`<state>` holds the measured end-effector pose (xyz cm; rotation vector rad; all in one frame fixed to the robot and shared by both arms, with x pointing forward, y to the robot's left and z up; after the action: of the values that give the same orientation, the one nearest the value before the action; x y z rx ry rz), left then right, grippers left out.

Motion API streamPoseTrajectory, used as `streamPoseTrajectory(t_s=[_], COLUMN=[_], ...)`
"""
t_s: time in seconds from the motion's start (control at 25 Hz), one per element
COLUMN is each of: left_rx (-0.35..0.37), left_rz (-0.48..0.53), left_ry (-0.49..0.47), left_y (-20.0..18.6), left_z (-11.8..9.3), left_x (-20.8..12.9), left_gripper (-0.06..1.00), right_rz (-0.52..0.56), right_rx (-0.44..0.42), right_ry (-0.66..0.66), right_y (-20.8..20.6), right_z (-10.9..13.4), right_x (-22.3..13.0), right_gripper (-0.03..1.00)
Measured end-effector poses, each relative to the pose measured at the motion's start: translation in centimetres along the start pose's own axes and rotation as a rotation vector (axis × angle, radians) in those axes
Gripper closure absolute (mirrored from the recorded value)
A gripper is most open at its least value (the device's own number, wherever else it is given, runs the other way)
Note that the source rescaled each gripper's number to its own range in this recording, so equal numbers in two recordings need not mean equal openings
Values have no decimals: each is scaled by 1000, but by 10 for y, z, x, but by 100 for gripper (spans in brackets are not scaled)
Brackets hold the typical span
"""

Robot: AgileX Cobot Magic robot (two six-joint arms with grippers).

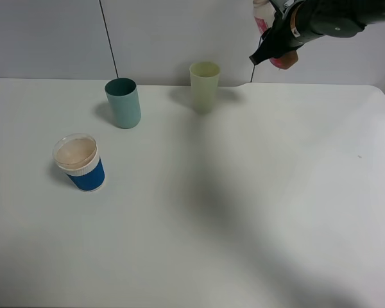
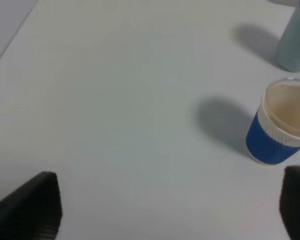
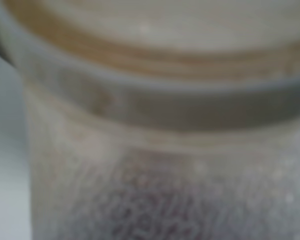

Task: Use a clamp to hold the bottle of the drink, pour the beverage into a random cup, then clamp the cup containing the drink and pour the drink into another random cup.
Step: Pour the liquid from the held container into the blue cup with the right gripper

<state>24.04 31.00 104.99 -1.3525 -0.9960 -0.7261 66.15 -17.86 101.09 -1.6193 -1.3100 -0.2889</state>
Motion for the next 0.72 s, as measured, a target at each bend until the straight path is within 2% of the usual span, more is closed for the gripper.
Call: streamPoseTrajectory(t_s=[0.32, 0.72], left_rx=[0, 0], left_rz=[0, 0], left_ry=[0, 0], left_y=[0, 0], left_z=[0, 0], left_x=[0, 0], left_gripper=[32, 32], right_rz=[-15, 16], right_rx=[-30, -35], right_ry=[-28, -117], right_y=[18, 37], right_z=[-5, -2], right_x=[14, 11], right_gripper=[95, 95])
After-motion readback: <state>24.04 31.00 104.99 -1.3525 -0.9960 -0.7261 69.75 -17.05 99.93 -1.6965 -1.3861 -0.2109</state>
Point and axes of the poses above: a point on each arm's last joint axis where the gripper is mounted, y pointing out along that axis toward the gripper, z along the wrist's bending axis when the last joint is at zero, x = y × z, the point moved 1 cm from there along y, pointing out along that axis toward the gripper, and after that the axes turned 2 degrees about y, right-handed, at the moved point
